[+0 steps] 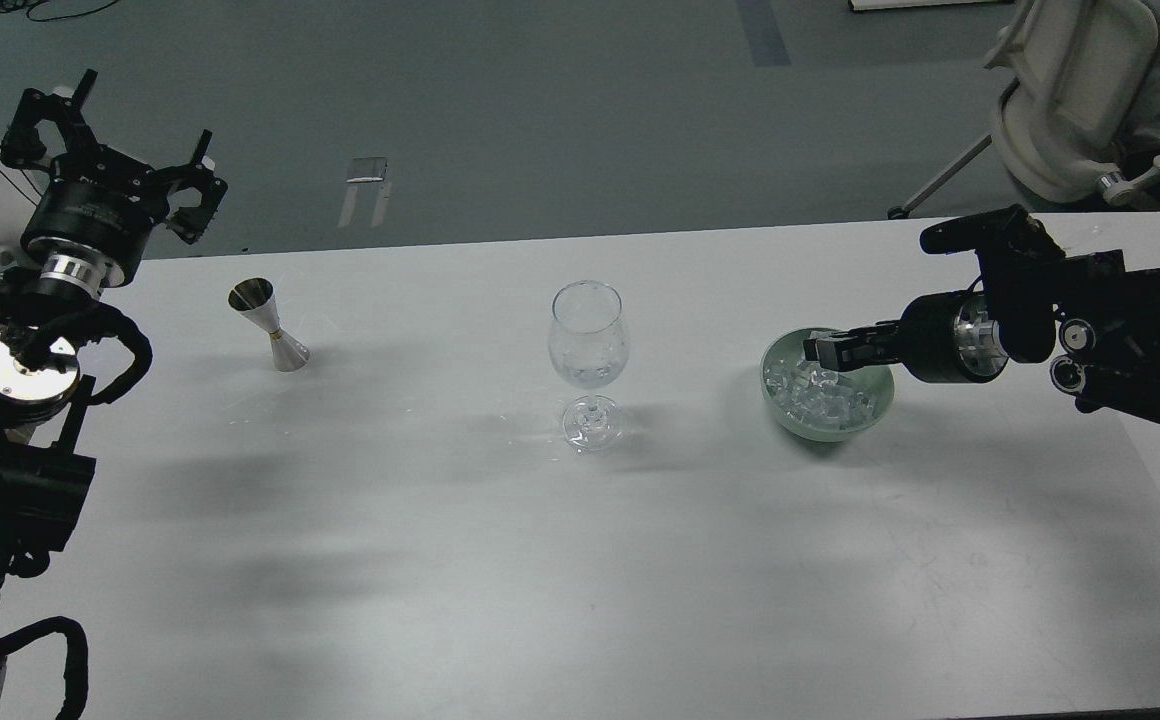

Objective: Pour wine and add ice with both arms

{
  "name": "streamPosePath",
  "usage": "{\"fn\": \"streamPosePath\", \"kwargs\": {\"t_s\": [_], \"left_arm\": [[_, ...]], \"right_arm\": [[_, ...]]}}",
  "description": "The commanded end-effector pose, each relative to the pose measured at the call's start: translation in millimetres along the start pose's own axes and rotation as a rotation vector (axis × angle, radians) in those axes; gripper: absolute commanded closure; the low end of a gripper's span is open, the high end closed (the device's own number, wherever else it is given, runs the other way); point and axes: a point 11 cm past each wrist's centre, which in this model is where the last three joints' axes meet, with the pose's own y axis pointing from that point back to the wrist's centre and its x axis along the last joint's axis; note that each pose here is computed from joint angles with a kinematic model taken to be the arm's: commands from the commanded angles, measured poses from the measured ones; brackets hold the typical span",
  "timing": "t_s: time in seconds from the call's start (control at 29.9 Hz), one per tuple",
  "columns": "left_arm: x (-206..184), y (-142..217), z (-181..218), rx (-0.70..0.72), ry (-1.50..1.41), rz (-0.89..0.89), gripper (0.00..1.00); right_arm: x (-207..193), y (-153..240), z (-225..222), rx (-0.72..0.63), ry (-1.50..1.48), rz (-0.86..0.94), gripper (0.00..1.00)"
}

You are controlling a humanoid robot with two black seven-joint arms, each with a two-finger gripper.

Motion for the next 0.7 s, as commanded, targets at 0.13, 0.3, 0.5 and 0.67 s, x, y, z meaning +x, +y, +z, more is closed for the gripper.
{"fn": "streamPosePath", "kwargs": {"t_s": [0.13,0.3,0.5,0.67], "left_arm": [[0,0,4,-0.008,0.003,0.000,0.02],[1,1,11,-0.017,-0.006,0.002,0.02],[2,1,16,-0.021,-0.016,0.003,0.02],[1,0,19,-0.029,-0.013,0.004,0.02]], "right_arm": [[40,29,-26,0.080,0.014,0.112,1.00],[80,42,-47,0.126,0.040,0.213,1.00],[112,43,-93,0.239,0.063,0.295,1.00],[110,15,-148,0.349,0.113,0.254,1.00]]}}
